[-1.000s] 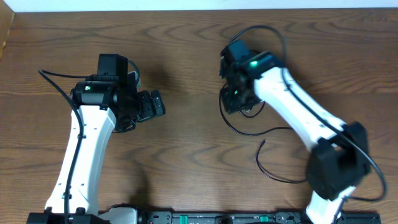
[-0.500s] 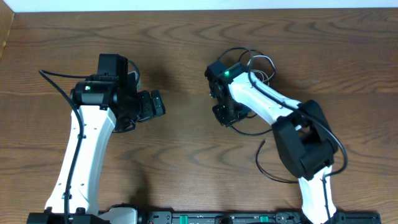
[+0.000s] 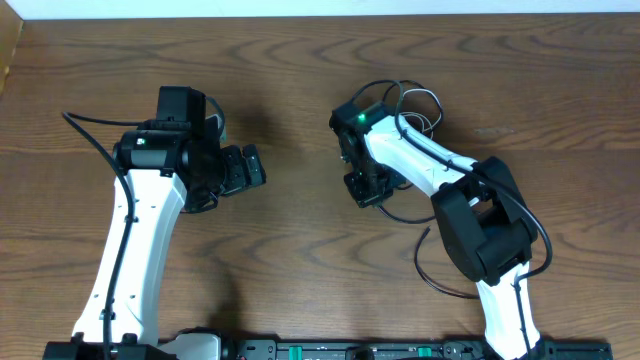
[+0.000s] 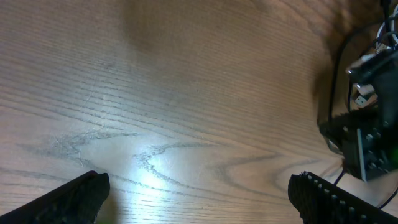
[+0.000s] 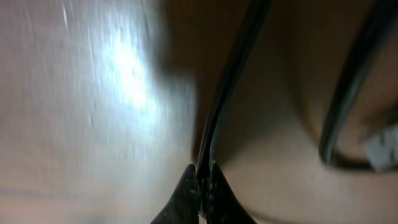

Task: Untangle cables

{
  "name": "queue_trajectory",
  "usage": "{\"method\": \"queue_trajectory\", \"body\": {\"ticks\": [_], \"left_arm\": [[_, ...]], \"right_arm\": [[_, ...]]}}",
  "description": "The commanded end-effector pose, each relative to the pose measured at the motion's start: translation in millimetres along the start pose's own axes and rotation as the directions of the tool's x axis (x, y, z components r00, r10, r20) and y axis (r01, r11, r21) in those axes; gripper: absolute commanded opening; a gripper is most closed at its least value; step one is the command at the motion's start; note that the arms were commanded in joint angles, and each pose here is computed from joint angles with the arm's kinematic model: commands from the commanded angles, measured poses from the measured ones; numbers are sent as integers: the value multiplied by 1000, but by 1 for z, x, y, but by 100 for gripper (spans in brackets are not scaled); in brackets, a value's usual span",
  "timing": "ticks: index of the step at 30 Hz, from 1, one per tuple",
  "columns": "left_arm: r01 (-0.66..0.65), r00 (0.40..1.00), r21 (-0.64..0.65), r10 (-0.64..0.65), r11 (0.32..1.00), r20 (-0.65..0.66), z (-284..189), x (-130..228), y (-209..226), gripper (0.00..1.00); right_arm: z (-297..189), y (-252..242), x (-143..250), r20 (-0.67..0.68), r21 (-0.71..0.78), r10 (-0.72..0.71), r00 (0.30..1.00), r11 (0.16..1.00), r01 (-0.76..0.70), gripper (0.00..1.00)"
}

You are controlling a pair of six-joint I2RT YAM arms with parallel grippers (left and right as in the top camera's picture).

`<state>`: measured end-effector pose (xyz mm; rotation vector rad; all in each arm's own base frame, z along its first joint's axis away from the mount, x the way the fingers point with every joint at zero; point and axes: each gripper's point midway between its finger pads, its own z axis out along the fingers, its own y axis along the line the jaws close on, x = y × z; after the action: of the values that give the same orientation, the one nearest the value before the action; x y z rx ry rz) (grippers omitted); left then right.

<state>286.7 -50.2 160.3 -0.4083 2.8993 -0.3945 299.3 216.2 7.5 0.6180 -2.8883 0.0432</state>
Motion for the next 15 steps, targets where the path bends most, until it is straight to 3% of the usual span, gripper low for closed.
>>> {"method": "queue_trajectory", "body": {"ticks": [1, 4, 7, 10, 15], "left_arm": [[-12, 1000, -8, 12, 1000, 2, 0, -2, 2, 98], [-12, 1000, -8, 12, 1000, 1, 0, -2, 2, 98], [-12, 1000, -8, 12, 1000, 2, 0, -2, 2, 98], [-12, 1000, -8, 12, 1000, 1, 0, -2, 2, 98], [-12, 1000, -8, 12, 1000, 1, 0, -2, 2, 98]], "right_arm": [[-54, 7, -17, 118, -24, 21, 993, 1000, -19, 1], [-116, 11, -25, 250, -50, 20, 968, 999, -8, 1], [-195, 15, -28, 442, -87, 24, 896, 996, 16, 1], [-280, 16, -20, 647, -117, 38, 761, 992, 50, 1], [-403, -5, 18, 891, -102, 82, 446, 995, 21, 1]]}}
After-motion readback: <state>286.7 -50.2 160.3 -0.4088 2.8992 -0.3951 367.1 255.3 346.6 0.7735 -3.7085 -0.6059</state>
